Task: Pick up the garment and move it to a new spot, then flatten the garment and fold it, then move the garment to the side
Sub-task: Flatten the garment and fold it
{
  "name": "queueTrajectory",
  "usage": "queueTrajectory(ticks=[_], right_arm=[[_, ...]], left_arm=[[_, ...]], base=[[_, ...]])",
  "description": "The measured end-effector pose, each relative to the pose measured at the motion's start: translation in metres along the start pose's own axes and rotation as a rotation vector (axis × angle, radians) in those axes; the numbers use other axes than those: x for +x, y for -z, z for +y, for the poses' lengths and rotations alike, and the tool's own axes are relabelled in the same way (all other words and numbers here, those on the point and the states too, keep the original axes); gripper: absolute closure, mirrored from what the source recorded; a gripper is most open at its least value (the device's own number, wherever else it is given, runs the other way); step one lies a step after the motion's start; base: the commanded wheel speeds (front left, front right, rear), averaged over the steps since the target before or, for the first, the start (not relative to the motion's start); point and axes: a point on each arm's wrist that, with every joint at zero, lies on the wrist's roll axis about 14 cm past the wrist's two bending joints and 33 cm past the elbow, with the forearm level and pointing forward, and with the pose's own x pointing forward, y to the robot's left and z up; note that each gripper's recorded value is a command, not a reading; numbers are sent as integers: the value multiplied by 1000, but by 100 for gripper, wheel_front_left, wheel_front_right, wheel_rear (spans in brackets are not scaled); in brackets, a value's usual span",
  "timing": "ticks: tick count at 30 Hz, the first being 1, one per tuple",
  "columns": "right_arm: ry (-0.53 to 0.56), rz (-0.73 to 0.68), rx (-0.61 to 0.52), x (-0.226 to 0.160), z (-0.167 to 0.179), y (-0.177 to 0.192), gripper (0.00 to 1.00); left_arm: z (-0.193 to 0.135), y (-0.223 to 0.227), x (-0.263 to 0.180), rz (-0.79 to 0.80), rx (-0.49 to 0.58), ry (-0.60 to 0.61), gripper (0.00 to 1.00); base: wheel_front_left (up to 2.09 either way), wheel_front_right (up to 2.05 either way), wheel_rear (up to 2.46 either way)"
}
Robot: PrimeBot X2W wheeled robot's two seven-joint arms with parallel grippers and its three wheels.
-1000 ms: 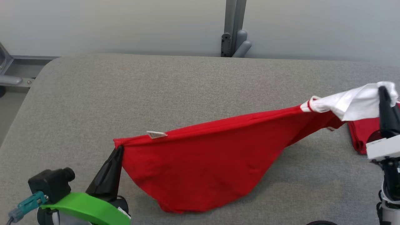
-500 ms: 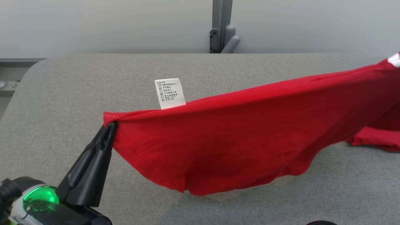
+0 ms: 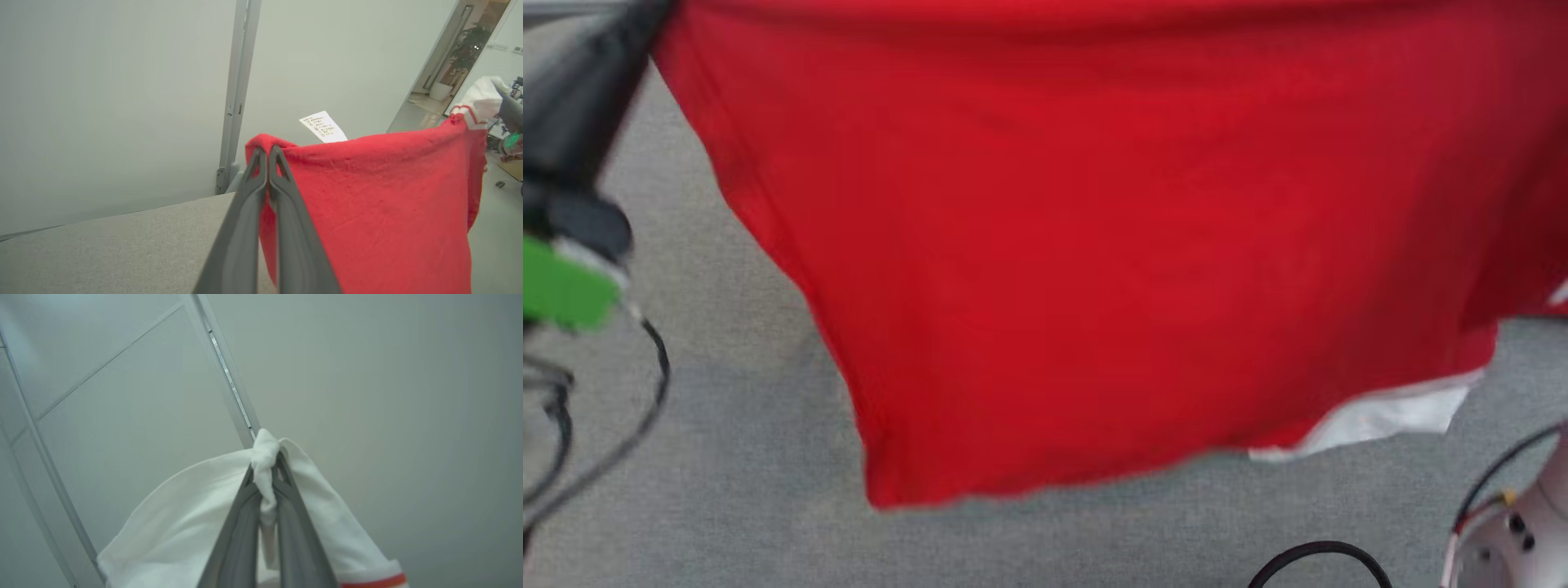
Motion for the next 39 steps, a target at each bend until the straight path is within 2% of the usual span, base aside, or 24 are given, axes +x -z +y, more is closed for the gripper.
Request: queueTrajectory(ticks=[4,9,14,17,20,23,27,30,33,39], right_arm=[[-33,81,-24,69,7,53,100],[-4,62,11,139,-9,100,100],[-26,21,10,178,-8,134,100],[-41,55,-6,180,-9,168,100],[-17,167,-22,157,-26,219,100],[22,280,-14,114,-45,264,100],[68,372,11,52,-60,291,100],[127,395,40,6,-77,287,100],[188,406,44,-37,-95,267,100],[288,457,91,-116,-102,221,100]], left_arm=[[66,-15,70,-19,83,-118,100],[126,-28,142,-143,211,-240,100],[156,-23,185,-290,305,-274,100],[176,9,196,-290,334,-288,100],[186,64,202,-211,316,-283,100],[177,132,196,-85,268,-233,100],[177,176,159,12,198,-229,100],[171,185,128,29,166,-226,100],[156,189,94,30,131,-225,100],[112,204,17,66,63,-252,100]], base=[[0,0,0],[0,0,0],[0,0,0],[0,0,0],[0,0,0],[0,0,0],[0,0,0],[0,0,0],[0,0,0],[0,0,0]])
